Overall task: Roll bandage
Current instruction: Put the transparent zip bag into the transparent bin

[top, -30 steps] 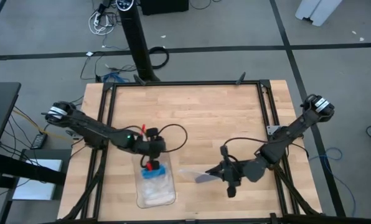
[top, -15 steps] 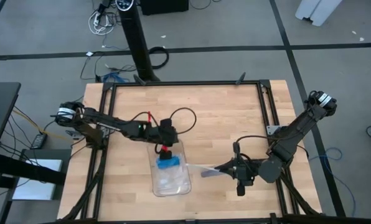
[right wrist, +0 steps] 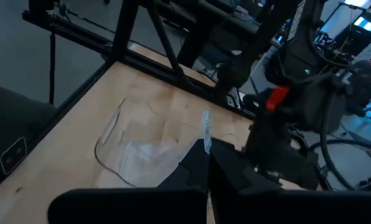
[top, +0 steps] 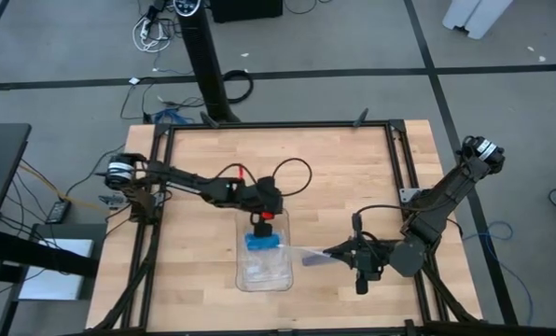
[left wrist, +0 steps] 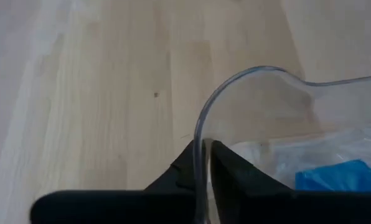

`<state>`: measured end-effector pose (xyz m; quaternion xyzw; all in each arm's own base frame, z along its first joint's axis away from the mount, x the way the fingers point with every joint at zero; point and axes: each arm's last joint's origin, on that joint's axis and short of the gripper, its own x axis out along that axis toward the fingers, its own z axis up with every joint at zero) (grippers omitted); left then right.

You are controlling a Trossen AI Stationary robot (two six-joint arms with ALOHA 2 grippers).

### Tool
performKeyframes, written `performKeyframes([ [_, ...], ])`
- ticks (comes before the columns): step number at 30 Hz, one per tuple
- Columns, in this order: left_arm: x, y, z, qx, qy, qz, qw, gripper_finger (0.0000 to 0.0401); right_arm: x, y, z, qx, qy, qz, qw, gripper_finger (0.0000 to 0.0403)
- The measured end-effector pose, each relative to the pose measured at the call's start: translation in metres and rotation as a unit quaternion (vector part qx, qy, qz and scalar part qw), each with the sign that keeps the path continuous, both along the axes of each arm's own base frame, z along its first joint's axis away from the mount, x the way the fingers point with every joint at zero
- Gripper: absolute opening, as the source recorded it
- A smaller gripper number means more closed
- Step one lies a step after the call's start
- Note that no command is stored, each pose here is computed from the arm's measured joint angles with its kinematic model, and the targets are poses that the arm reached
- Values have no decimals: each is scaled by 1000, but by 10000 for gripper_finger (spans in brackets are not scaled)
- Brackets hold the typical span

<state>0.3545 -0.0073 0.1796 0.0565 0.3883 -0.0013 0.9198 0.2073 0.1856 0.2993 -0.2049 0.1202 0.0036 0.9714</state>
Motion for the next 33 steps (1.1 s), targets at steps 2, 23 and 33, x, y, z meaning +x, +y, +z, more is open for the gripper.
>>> performKeyframes([
  [2,3,0,5,2,10,2,1000,47,-1,1,0,-1,1,2,1000,0],
  [23,-14,-18,159,-118,-53,-74,989,165,17,-20,-1,4,8,-24,1000,0],
  [33,-6,-53,149,-94,-57,-115,987,188,25,-28,-1,10,12,-20,1000,0],
])
